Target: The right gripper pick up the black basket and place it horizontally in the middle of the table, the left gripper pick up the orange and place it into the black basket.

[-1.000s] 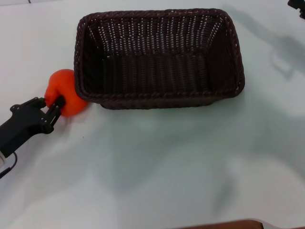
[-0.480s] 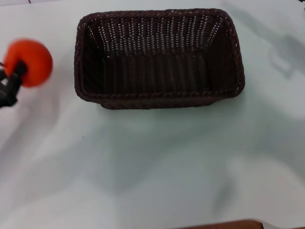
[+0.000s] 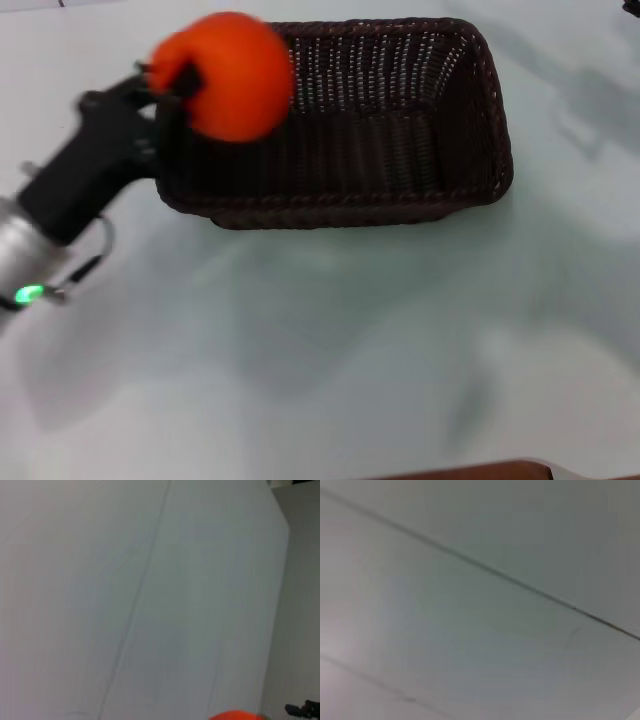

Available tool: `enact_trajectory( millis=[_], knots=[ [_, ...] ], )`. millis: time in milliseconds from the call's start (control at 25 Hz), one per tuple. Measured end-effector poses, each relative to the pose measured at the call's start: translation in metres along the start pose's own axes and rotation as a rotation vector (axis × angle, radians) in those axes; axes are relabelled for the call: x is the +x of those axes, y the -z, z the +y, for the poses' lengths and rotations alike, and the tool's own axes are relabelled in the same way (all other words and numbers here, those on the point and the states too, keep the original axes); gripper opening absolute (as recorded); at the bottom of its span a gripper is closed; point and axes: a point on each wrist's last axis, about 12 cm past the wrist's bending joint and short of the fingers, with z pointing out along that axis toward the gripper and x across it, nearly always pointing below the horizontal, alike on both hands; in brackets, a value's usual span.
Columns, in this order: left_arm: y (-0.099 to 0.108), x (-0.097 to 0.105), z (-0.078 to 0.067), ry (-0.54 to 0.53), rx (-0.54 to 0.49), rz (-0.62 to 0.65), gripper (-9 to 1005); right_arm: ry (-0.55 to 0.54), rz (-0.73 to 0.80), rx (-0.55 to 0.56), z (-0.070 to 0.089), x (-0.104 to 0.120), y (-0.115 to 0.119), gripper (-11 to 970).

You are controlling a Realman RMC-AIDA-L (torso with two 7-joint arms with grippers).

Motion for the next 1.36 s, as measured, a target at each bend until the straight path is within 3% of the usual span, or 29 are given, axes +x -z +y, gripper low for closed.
enact_trajectory(
  millis=[160, 480, 560, 680, 800, 1000, 1160, 1360],
  knots=[
    [-0.019, 0.016, -0.016, -0.038, -0.023, 0.004, 116, 0.110, 0.028, 0.093, -0.002, -0.007, -0.004, 601],
    [-0.017, 0.026, -0.005, -0.045, -0.156, 0.073, 221, 0.274, 0.145, 0.157, 0.003, -0.019, -0.001, 603],
    [-0.013, 0.025, -0.001, -0.056, -0.192, 0.060, 317, 0.335, 0.169, 0.151, 0.007, -0.023, -0.001, 603],
    [-0.002, 0.021, 0.006, -0.079, -0.262, 0.032, 460, 0.437, 0.231, 0.108, 0.017, -0.032, 0.001, 602],
    [0.021, 0.016, 0.017, -0.095, -0.392, -0.007, 693, 0.586, 0.313, 0.054, 0.027, -0.044, 0.002, 603],
    [0.065, 0.015, 0.028, -0.077, -0.612, -0.052, 893, 0.817, 0.417, -0.065, 0.038, -0.065, -0.002, 609],
    [0.091, 0.017, 0.030, -0.059, -0.742, -0.078, 901, 0.909, 0.535, -0.165, 0.042, -0.072, -0.003, 609],
    [0.110, 0.014, 0.025, -0.138, -0.818, -0.118, 905, 0.901, 0.743, -0.316, 0.045, -0.065, 0.007, 609]
  ],
)
